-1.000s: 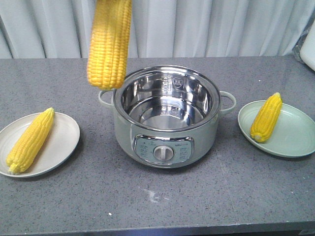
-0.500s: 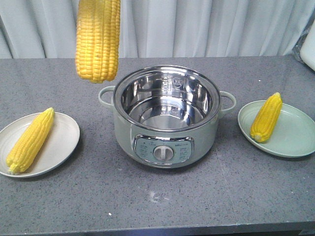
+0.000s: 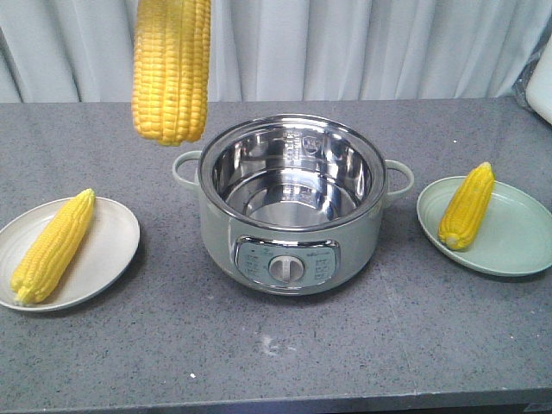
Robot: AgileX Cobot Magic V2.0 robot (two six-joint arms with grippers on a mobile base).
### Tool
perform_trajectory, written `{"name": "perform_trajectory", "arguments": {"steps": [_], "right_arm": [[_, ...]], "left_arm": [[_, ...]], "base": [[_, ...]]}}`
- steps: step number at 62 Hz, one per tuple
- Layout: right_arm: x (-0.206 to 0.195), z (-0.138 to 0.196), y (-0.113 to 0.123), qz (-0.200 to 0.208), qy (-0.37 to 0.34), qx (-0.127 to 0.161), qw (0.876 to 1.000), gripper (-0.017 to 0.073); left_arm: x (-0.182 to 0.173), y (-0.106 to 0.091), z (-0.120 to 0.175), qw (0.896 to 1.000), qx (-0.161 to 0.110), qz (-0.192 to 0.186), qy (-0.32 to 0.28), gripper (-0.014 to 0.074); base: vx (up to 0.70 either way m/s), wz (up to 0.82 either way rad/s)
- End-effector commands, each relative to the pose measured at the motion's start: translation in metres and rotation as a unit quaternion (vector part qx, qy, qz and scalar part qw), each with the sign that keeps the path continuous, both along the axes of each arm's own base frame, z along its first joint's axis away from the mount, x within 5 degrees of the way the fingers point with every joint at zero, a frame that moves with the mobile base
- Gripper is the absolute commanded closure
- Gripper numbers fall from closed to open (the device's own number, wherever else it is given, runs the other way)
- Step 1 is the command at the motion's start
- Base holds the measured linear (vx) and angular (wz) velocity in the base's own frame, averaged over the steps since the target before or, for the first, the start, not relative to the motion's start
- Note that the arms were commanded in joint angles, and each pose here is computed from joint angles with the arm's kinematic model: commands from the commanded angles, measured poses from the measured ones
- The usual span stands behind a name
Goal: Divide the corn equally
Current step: 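Lift the last cob out of the pot with the left gripper, then turn the base away from the pot while holding both cobs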
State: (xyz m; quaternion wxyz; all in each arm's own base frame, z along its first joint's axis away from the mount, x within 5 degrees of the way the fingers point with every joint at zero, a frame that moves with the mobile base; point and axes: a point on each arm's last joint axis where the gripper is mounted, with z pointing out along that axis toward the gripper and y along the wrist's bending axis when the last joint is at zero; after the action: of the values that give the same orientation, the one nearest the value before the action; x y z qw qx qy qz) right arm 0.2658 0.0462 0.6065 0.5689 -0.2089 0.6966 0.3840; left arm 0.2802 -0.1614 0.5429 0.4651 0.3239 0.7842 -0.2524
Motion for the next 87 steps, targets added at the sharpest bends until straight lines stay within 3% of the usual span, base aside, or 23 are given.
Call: {"name": "perform_trajectory", "arguments": {"steps": [1,87], "right_arm": [[-0.0193,0.0118,0.0029,0.012,-0.025,0.009,1.0,0.0561],[-0.0193,0.0118,0.0029,0.012,-0.025,0.009,1.0,0.0561]], "left_arm": [[-0.0215,0.0052,0.0218,0.999,-0.033,-0.007,-0.035,0.0602],[-0.0215,0.0052,0.0218,0.999,-0.033,-0.007,-0.035,0.0602]], "base": [[0.0,0.0],[-0.01,-0.07]]}}
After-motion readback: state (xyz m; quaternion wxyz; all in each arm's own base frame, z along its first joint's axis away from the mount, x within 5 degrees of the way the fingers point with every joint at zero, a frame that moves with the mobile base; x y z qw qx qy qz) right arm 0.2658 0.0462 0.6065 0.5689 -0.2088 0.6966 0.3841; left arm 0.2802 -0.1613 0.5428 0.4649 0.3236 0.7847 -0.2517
